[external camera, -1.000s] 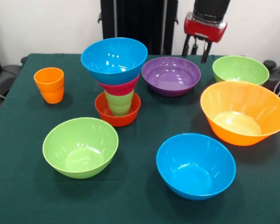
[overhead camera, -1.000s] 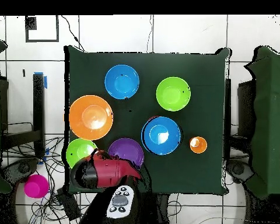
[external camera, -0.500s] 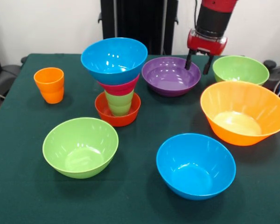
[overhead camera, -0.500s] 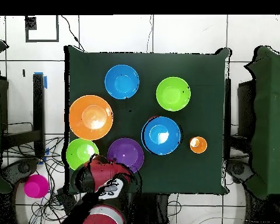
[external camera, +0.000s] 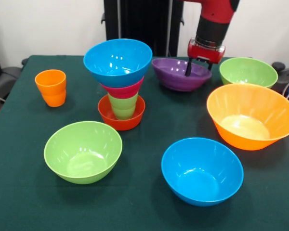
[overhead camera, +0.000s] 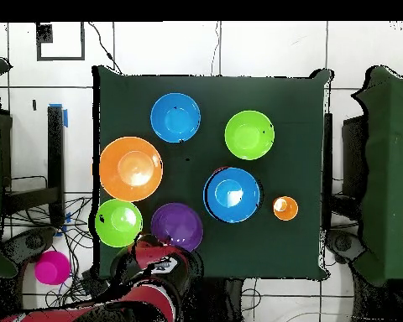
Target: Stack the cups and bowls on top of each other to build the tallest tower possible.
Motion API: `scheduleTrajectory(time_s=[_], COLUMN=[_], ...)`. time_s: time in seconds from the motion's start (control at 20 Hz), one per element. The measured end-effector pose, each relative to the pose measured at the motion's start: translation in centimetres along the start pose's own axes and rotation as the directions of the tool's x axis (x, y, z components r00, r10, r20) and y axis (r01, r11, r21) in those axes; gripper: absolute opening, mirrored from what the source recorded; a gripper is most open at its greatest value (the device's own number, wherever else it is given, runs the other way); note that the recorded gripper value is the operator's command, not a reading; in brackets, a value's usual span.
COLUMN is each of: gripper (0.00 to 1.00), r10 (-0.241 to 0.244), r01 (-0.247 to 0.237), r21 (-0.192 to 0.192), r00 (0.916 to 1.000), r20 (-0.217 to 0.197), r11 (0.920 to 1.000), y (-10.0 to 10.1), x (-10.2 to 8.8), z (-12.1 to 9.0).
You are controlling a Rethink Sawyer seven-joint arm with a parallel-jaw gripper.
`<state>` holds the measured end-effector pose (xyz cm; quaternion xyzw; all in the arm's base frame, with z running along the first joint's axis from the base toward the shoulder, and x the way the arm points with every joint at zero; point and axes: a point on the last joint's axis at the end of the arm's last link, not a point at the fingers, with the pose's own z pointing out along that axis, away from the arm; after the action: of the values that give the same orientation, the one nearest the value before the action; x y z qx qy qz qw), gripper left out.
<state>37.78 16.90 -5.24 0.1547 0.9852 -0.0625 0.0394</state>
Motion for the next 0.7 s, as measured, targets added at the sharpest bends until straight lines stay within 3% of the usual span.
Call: scheduleTrajectory(time_s=[0.4,0.45,0.7], gripper=[1.00,0.00,0.00], r10=[-0.002,-0.008,-0.015], r01=[0.002,0.008,0.014], r21=[0.001,0.007,0.025], r00=[0.9999,0.9999,0.9994], r20=[0.010,0.015,0.032], r11=[1.0000,0.9999,0.9996], y=[-0.17,-0.26,-0.46], x=[0.12,0.19,0.19], z=[0.19,0.10,-0.17])
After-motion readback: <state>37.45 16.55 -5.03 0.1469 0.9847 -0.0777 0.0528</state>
